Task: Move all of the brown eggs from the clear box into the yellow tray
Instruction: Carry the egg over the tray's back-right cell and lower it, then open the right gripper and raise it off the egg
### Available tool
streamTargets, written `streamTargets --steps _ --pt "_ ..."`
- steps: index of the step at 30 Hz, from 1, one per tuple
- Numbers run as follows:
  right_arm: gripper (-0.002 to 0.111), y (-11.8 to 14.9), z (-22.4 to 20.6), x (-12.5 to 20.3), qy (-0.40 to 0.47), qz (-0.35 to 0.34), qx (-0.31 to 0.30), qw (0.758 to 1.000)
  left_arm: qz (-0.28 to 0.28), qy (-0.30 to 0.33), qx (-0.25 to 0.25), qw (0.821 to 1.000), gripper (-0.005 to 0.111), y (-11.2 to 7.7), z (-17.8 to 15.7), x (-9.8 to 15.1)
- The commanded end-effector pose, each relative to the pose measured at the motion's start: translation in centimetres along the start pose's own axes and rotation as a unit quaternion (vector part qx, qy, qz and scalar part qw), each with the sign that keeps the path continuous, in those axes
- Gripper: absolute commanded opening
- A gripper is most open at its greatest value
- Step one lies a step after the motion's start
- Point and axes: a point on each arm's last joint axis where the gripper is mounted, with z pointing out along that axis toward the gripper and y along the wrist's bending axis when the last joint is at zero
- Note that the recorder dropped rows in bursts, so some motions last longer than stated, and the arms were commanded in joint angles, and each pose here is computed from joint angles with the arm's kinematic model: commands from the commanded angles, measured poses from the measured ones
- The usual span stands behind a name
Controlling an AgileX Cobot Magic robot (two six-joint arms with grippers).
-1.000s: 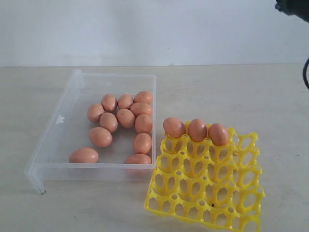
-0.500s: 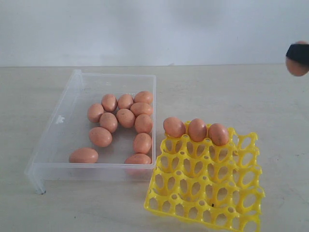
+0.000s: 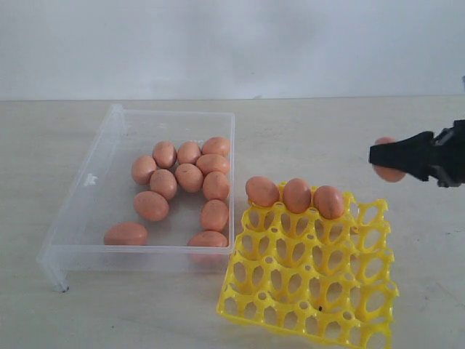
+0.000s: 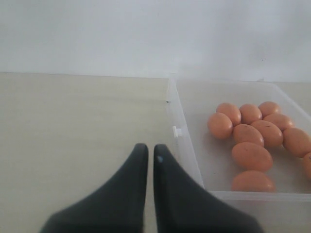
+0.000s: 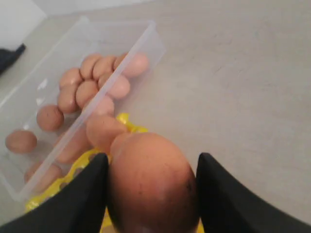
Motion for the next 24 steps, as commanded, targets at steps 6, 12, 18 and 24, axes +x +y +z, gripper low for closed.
streamTargets --steps 6,12,18,24 --pt "0.0 0.8 3.1 1.5 0.082 -0.073 0.046 0.993 0.0 -0.003 -0.001 1.0 0.004 0.0 0.0 0.0" --pt "0.0 0.3 3.2 1.7 0.084 -0.065 0.067 0.992 0.0 -0.003 -0.001 1.0 0.004 0.0 0.0 0.0" --pt "0.0 -0.8 4.5 3.3 0.084 -0.007 0.044 0.995 0.0 -0.003 -0.001 1.0 0.004 0.0 0.0 0.0" --pt "0.0 -1.3 4.7 3.5 0.078 -0.004 0.061 0.995 0.0 -0.003 -0.001 1.0 0.004 0.0 0.0 0.0"
